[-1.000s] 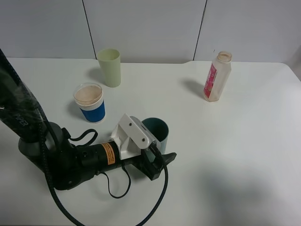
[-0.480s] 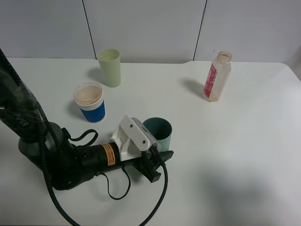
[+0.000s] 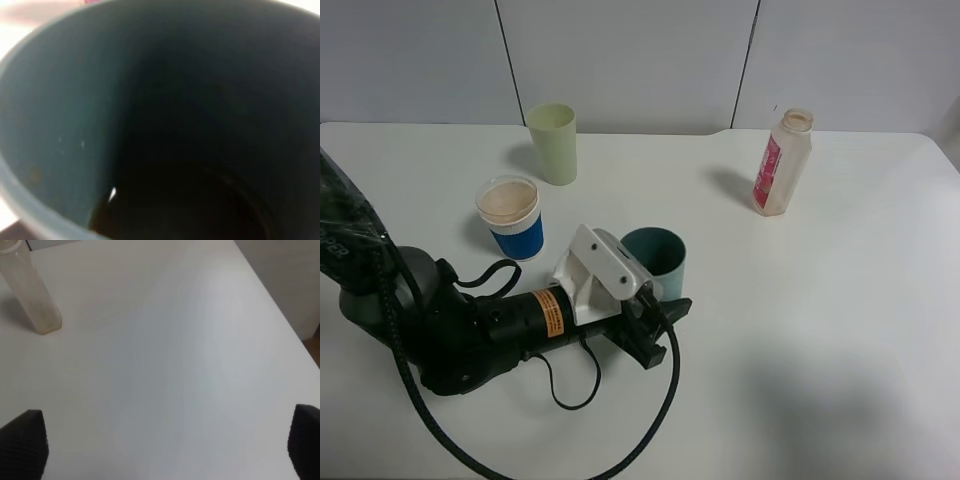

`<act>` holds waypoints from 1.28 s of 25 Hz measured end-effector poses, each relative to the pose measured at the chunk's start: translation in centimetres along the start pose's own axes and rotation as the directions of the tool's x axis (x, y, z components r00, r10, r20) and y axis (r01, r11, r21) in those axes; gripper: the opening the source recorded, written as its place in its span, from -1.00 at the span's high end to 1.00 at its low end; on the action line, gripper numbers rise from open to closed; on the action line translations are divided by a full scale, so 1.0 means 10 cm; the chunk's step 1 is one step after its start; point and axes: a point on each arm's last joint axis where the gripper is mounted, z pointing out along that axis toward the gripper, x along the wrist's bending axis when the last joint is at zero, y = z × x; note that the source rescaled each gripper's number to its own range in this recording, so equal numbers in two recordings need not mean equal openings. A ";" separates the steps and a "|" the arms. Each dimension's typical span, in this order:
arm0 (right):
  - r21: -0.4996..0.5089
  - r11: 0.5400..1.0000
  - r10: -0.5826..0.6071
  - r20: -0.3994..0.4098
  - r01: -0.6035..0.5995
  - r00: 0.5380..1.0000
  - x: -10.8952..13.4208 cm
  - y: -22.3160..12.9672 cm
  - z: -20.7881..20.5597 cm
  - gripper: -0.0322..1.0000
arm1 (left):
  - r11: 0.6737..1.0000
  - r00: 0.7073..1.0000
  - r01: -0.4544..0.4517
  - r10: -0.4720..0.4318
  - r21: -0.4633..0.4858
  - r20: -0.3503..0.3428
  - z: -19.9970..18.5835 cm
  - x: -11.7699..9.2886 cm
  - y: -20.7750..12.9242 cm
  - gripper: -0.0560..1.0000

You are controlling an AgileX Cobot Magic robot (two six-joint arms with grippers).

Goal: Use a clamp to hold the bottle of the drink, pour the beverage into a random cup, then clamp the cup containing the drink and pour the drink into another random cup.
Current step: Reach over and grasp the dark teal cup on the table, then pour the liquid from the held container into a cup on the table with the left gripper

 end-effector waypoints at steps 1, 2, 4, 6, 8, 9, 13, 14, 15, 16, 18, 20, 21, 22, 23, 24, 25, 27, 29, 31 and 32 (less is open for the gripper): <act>0.000 1.000 0.000 0.000 0.000 1.000 0.00 0.00 0.00 -0.94 | 1.000 1.000 0.002 -0.002 -0.008 -0.007 -0.01 0.00 0.03 0.87; 0.000 1.000 0.000 0.000 0.000 1.000 0.00 0.00 0.00 -0.94 | 1.000 1.000 0.008 -0.008 -0.015 -0.021 -0.03 0.01 0.05 0.87; 0.000 1.000 0.000 0.000 0.000 1.000 0.00 0.00 0.00 -0.94 | 1.000 0.998 0.020 -0.021 -0.022 -0.053 -0.10 0.03 0.08 0.87; 0.000 1.000 0.000 0.000 0.000 1.000 0.00 0.00 0.00 -0.94 | 0.999 0.996 0.033 -0.035 -0.029 -0.087 -0.18 0.06 0.12 0.87; 0.000 1.000 0.000 0.000 0.000 1.000 0.00 0.00 0.00 -0.94 | 0.998 0.992 0.044 -0.048 -0.033 -0.117 -0.27 0.07 0.14 0.87; 0.000 1.000 0.000 0.000 0.000 1.000 0.00 0.00 0.00 -0.94 | 0.998 0.990 0.049 -0.054 -0.038 -0.130 -0.32 0.08 0.16 0.87; 0.000 1.000 0.000 0.000 0.000 1.000 0.00 0.00 0.00 -0.94 | 0.998 0.985 0.045 -0.053 -0.048 -0.161 -0.42 0.10 0.21 0.87; 0.000 1.000 0.000 0.000 0.000 1.000 0.00 0.00 0.00 -0.94 | 0.998 0.984 0.036 -0.045 -0.054 -0.172 -0.46 0.10 0.23 0.87; 0.000 1.000 0.000 0.000 0.000 1.000 0.00 0.00 0.00 -0.94 | 0.998 0.983 0.027 -0.037 -0.056 -0.180 -0.49 0.10 0.24 0.87; 0.000 1.000 0.000 0.000 0.000 1.000 0.00 0.00 0.00 -0.94 | 0.998 0.982 0.015 -0.026 -0.057 -0.188 -0.52 0.11 0.25 0.87; 0.000 1.000 0.000 0.000 0.000 1.000 0.00 0.00 0.00 -0.94 | 0.998 0.977 -0.001 -0.011 -0.057 -0.213 -0.59 0.12 0.27 0.87; 0.000 1.000 0.000 0.000 0.000 1.000 0.00 0.00 0.00 -0.94 | 0.999 0.972 -0.011 -0.001 -0.050 -0.237 -0.64 0.14 0.26 0.87; 0.000 1.000 0.000 0.000 0.000 1.000 0.00 0.00 0.00 -0.94 | 0.999 0.968 -0.010 -0.002 -0.046 -0.250 -0.67 0.15 0.25 0.87; 0.000 1.000 0.000 0.000 0.000 1.000 0.00 0.00 0.00 -0.94 | 0.999 0.964 -0.009 -0.002 -0.040 -0.266 -0.70 0.16 0.24 0.87; 0.000 1.000 0.000 0.000 0.000 1.000 0.00 0.00 0.00 -0.94 | 0.999 0.959 -0.011 0.001 -0.033 -0.283 -0.74 0.17 0.23 0.87; 0.000 1.000 0.000 0.000 0.000 1.000 0.00 0.00 0.00 -0.94 | 1.000 0.949 -0.009 0.003 -0.018 -0.315 -0.80 0.20 0.20 0.87; 0.000 1.000 0.000 0.000 0.000 1.000 0.00 0.00 0.00 -0.94 | 1.000 0.943 -0.007 0.004 -0.008 -0.333 -0.83 0.21 0.18 0.87; 0.000 1.000 0.000 0.000 0.000 1.000 0.00 0.00 0.00 -0.94 | 1.000 0.931 -0.002 0.005 0.008 -0.366 -0.89 0.24 0.15 0.87; 0.000 1.000 0.000 0.000 0.000 1.000 0.00 0.00 0.00 -0.94 | 1.000 0.919 0.003 0.005 0.020 -0.394 -0.95 0.26 0.13 0.87; 0.000 1.000 0.000 0.000 0.000 1.000 0.00 0.00 0.00 -0.94 | 0.999 0.904 0.012 0.003 0.032 -0.428 -1.02 0.29 0.10 0.87; 0.000 1.000 0.000 0.000 0.000 1.000 0.00 0.00 0.00 -0.94 | 0.999 0.904 0.012 0.003 0.032 -0.428 -1.02 0.29 0.10 0.87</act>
